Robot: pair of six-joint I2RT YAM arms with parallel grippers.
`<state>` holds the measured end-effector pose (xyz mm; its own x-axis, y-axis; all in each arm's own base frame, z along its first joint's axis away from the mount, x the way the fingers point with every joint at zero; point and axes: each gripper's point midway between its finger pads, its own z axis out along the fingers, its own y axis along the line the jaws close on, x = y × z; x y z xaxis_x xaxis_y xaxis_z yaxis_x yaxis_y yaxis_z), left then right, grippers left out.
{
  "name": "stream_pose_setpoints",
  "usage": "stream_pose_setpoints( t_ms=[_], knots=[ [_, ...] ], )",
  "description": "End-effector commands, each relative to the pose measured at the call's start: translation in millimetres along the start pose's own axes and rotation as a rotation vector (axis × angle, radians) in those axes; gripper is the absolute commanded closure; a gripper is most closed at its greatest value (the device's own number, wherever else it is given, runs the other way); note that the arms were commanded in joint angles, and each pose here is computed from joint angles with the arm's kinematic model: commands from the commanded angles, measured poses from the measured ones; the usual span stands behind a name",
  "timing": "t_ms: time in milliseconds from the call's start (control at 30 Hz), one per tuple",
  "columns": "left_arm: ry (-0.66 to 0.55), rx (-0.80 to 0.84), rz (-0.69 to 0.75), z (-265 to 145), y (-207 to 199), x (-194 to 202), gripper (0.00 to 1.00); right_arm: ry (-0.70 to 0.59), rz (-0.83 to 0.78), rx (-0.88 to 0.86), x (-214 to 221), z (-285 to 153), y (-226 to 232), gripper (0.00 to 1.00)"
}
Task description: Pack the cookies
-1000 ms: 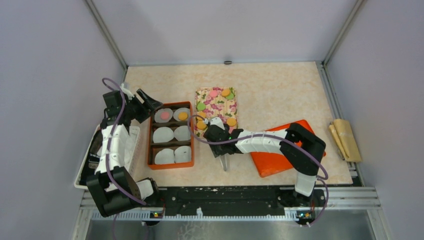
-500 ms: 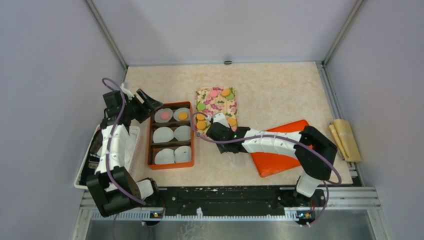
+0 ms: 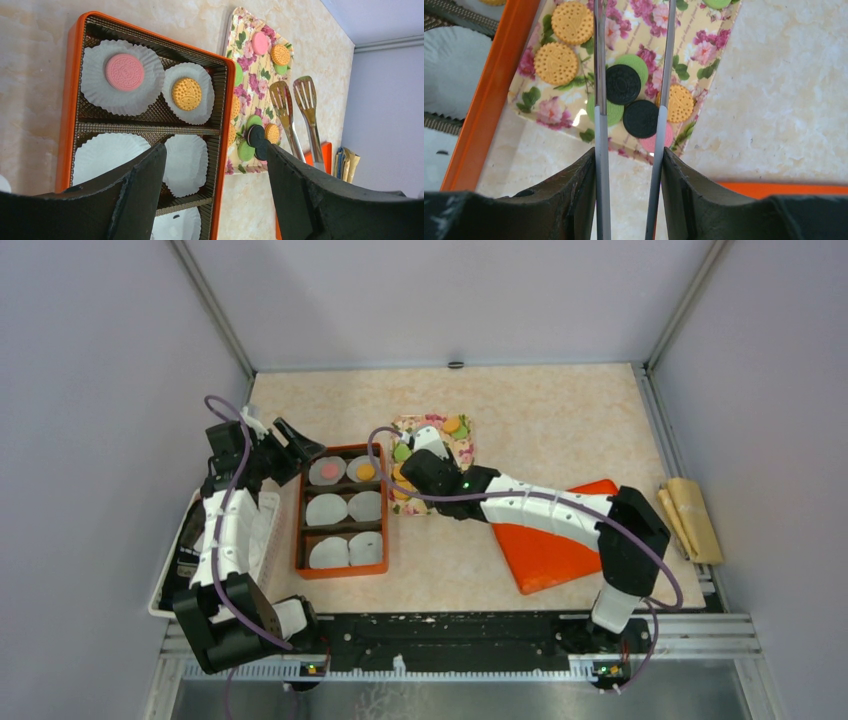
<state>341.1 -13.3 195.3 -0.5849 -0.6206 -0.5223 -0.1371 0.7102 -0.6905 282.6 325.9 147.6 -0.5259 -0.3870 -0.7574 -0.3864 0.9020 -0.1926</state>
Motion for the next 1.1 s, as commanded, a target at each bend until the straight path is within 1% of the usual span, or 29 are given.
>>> stream_pose_setpoints(
  t_ms=[0, 167, 333, 567, 800, 1067],
  knots=[
    [-0.025, 0.026, 0.038, -1, -4, -7, 0.21, -0.048, 0.033, -0.005, -32, 15, -5, 0.55],
    [-0.019, 0.015, 0.036, 1, -1, -7, 0.20, -0.027, 0.027, -0.065, -31, 25, 3, 0.56],
    [-0.008, 0.014, 0.027, 4, 2, -5, 0.20, -0.012, 0.034, -0.133, -26, 30, 19, 0.56],
    [-0.004, 0.011, 0.027, 5, 4, -4, 0.20, 0.001, 0.047, -0.199, -31, 37, 39, 0.57],
    [0.001, 0.006, 0.027, 6, 6, -3, 0.20, 0.052, 0.035, -0.177, -18, 49, 41, 0.56],
    [0.007, 0.009, 0.024, 7, 6, -2, 0.20, 0.070, 0.038, -0.167, -15, 53, 40, 0.57]
  ],
)
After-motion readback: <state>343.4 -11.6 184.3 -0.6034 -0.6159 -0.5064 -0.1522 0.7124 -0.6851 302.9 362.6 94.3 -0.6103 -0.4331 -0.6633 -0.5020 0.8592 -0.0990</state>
